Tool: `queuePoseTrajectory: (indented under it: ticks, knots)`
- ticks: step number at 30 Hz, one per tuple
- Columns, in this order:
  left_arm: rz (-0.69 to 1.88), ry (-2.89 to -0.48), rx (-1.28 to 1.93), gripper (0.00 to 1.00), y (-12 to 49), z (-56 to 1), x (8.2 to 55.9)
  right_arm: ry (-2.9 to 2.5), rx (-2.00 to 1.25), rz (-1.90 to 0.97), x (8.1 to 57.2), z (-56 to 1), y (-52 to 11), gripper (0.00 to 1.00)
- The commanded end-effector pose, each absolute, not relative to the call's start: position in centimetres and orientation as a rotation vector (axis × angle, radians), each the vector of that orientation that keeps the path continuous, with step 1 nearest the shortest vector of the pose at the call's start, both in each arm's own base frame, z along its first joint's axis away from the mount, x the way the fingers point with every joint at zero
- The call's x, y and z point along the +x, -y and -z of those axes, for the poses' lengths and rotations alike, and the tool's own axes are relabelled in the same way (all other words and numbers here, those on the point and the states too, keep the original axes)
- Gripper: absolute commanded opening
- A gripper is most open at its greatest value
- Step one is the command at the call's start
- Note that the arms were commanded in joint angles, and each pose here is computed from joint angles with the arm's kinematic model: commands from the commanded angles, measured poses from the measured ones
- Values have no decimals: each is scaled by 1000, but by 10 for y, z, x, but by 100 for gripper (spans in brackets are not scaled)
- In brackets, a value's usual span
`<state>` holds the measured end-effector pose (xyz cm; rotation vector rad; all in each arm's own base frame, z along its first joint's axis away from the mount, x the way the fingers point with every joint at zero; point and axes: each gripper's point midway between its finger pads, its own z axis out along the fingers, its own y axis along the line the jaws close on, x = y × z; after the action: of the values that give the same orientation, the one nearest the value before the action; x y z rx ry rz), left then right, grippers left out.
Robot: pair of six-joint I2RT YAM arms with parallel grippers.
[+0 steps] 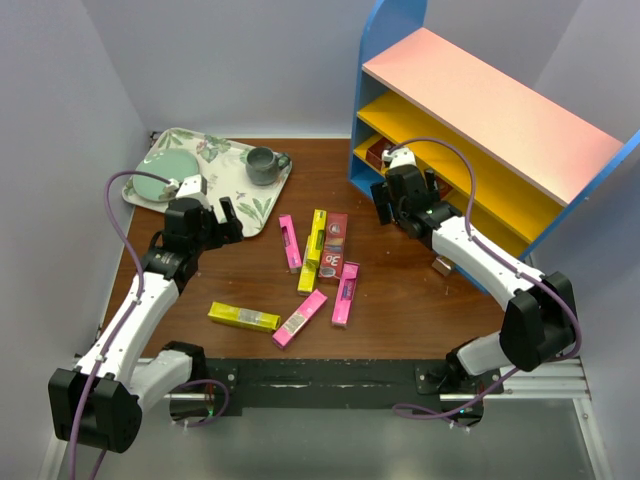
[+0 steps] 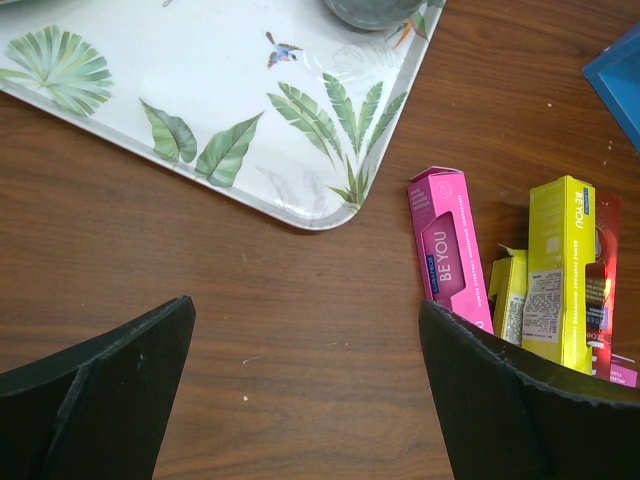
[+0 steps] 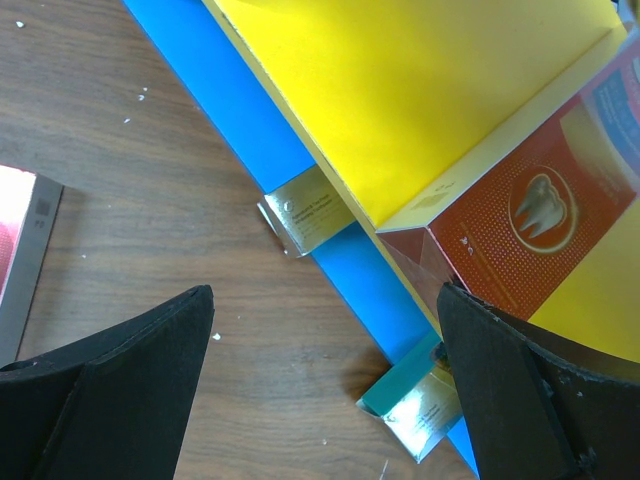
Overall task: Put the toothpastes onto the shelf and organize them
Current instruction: Place the toothpaste on the shelf, then pick up the toothpaste from the center of the board.
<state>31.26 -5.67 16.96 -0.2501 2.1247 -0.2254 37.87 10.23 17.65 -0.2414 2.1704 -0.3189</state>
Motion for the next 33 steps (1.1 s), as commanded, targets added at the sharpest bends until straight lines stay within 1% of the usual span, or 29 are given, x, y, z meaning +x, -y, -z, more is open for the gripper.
queuePoseTrajectory:
  ticks: [1,7,11,18,21,24,27,33]
  knots:
    - [252,-2063,-264,100,57,-190,321,-2130,-186,342,379,-191,-95,99]
    - [255,-2064,-261,100,58,-190,321,-2130,-198,318,380,-191,-99,98]
    - [258,-2067,-257,100,59,-190,322,-2118,-197,237,378,-198,-108,98]
    - [288,-2079,-235,100,64,-186,321,-2090,-202,-71,355,-218,-139,98]
    - [354,-2087,-196,100,76,-185,321,-2080,-172,-207,342,-219,-151,98]
    - [397,-2102,-179,100,83,-181,322,-2092,-154,-339,329,-210,-167,98]
    - [417,-2122,-166,100,87,-177,322,-2120,-149,-386,318,-194,-181,98]
    - [438,-2134,-143,100,91,-175,321,-2166,-208,-341,304,-163,-207,98]
